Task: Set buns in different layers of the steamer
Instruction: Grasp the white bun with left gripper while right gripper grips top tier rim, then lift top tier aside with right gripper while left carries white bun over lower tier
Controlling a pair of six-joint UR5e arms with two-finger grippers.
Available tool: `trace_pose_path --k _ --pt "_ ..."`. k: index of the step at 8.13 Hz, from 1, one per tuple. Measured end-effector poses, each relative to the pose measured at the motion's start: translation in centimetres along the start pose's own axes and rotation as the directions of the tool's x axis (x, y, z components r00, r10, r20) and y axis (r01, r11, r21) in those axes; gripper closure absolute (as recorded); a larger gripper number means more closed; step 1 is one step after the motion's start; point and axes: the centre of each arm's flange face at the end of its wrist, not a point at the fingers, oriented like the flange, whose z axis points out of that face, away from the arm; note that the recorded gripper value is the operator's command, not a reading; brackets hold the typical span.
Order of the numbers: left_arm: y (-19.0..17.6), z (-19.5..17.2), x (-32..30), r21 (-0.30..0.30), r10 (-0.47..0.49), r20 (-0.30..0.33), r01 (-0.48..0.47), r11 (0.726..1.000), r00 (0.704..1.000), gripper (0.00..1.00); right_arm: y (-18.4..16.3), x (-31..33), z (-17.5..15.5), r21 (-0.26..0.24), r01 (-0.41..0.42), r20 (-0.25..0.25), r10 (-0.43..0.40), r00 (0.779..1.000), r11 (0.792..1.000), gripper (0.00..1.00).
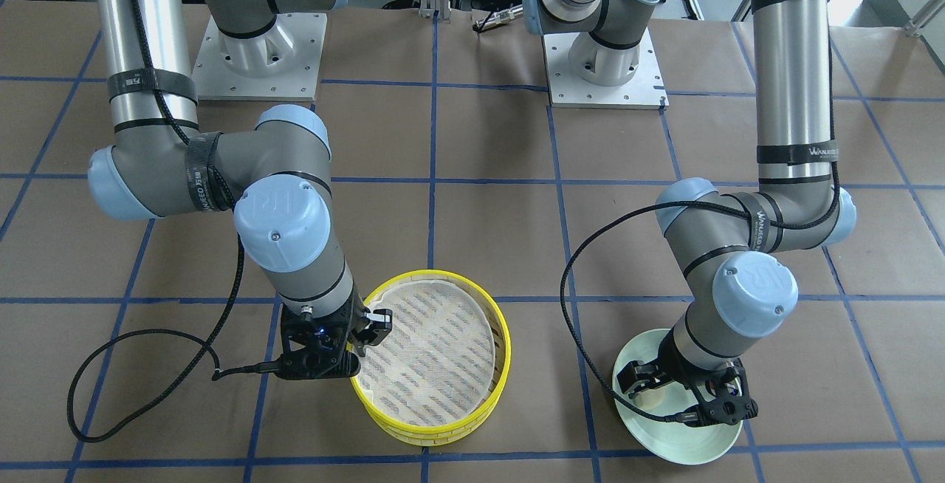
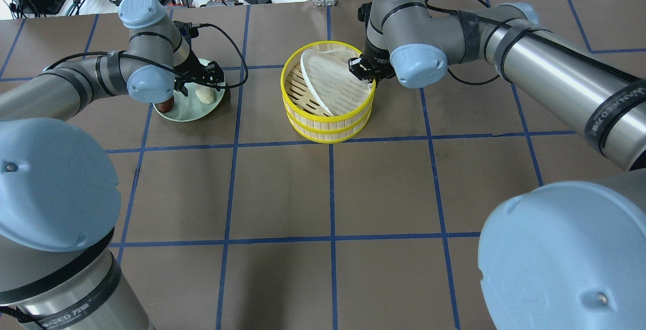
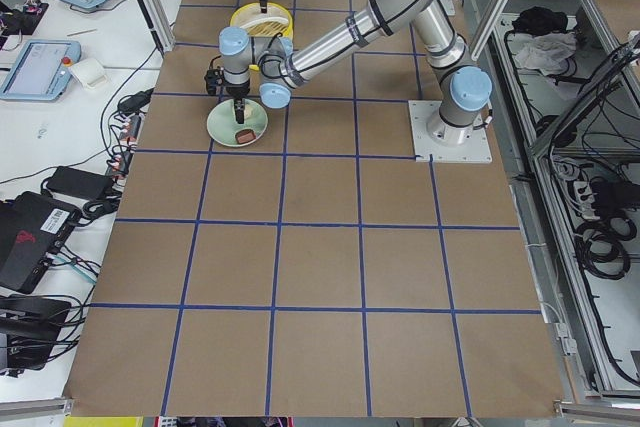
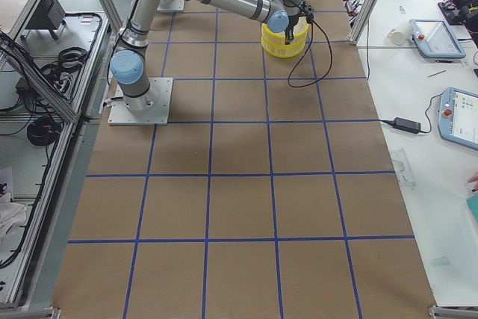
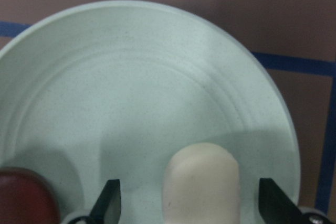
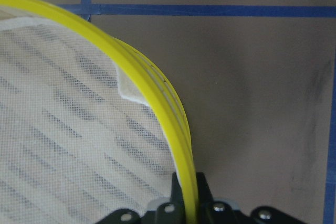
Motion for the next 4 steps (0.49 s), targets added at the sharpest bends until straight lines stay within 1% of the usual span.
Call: trace_pose_path --k 1,4 --pt "0.0 0.3 0.0 -0.005 0.005 0.002 -0.005 1.0 1.0 1.0 0.0 0.0 -0.7 0.001 0.001 0.0 -0.001 1.0 1.0 0.97" --pt "0.0 0.1 -0.1 -0.002 0.011 0.009 -0.011 1.0 1.0 1.0 0.4 0.7 -6.2 0.012 -0.006 -0.001 0.006 1.0 1.0 0.98"
